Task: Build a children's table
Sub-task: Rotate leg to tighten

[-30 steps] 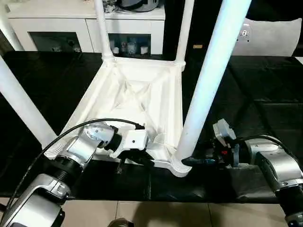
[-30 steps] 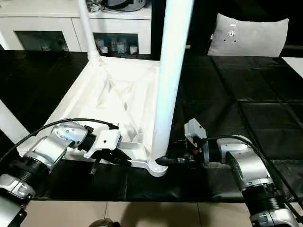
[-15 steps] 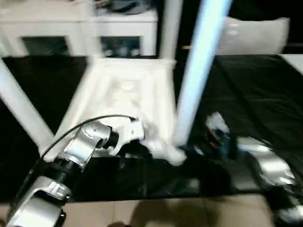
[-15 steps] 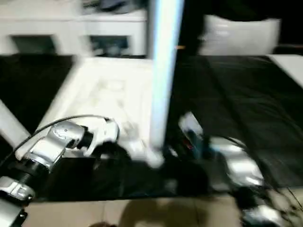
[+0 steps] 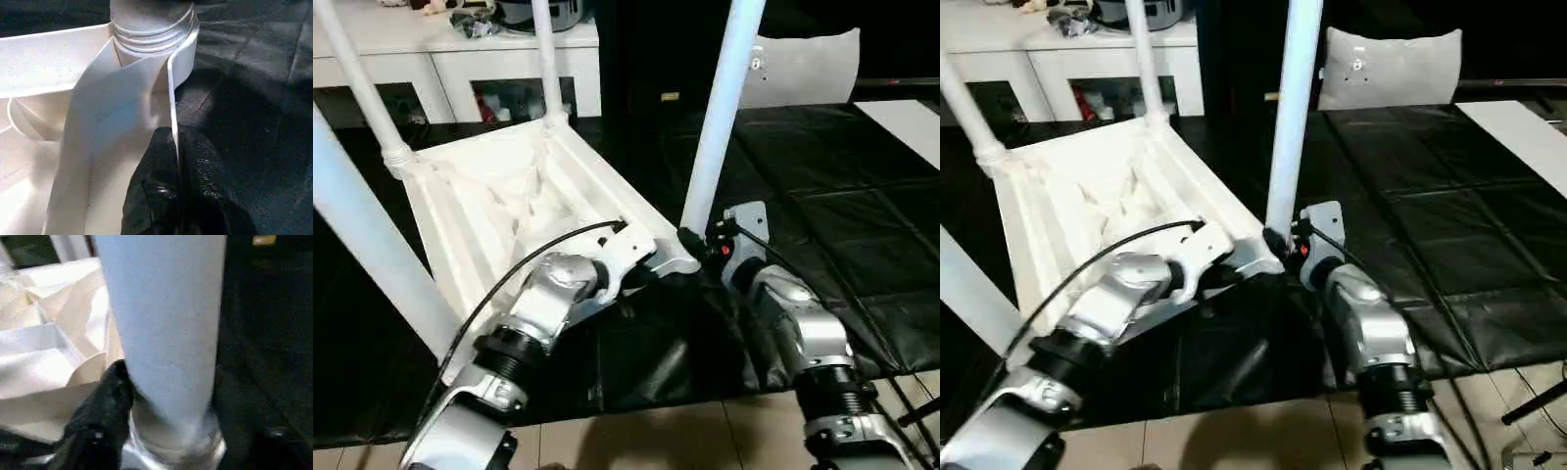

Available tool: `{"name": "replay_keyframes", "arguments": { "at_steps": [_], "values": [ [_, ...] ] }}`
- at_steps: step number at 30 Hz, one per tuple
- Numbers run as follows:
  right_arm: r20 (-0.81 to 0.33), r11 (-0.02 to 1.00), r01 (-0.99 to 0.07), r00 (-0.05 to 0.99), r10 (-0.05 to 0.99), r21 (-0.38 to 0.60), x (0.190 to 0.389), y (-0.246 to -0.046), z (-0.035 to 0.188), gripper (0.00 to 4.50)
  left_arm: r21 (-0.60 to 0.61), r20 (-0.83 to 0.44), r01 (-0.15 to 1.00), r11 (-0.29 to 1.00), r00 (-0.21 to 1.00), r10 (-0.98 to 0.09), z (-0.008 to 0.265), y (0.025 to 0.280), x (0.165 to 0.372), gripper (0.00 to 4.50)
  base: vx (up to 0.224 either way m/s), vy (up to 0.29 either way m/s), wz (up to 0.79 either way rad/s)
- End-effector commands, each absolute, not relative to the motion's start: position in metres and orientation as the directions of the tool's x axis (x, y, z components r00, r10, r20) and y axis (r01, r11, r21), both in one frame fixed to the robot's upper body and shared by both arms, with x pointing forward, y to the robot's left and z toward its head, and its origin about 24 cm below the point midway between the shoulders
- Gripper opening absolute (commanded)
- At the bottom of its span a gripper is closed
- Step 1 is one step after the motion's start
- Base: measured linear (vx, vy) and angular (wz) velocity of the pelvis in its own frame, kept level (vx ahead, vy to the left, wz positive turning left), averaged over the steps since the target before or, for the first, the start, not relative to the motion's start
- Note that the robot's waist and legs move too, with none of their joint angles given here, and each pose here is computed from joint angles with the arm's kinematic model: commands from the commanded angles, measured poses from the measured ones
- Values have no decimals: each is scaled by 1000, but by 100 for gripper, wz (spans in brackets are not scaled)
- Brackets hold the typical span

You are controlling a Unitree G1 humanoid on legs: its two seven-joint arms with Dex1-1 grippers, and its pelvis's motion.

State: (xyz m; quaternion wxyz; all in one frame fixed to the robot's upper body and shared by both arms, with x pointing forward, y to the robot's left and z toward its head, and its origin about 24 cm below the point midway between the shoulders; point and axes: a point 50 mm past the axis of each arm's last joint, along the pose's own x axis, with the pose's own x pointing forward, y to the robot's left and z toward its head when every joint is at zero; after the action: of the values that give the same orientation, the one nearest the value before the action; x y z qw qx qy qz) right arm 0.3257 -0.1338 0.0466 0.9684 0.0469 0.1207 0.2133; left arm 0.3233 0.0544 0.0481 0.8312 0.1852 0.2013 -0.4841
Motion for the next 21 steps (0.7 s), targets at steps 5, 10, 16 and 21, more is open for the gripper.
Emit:
{"name": "replay_keyframes", "arguments": {
  "at_steps": [5,10,16,21],
  "values": [
    [-190,850,-498,830,525,172,314,-141,49,308,170,-508,939,298,343,-790,53,43,315,0,0,0,0],
    [-183,762,-637,740,647,118,306,-164,60,361,174,-537,957,234,291,-792,48,60,313,0,0,0,0],
    [-243,615,-787,588,772,48,295,-190,73,397,170,-583,985,36,130,-802,44,78,304,0,0,0,0],
    [-300,425,-902,386,873,76,283,-198,77,397,149,-648,977,-154,-22,-762,43,93,296,0,0,0,0]
  ]
}}
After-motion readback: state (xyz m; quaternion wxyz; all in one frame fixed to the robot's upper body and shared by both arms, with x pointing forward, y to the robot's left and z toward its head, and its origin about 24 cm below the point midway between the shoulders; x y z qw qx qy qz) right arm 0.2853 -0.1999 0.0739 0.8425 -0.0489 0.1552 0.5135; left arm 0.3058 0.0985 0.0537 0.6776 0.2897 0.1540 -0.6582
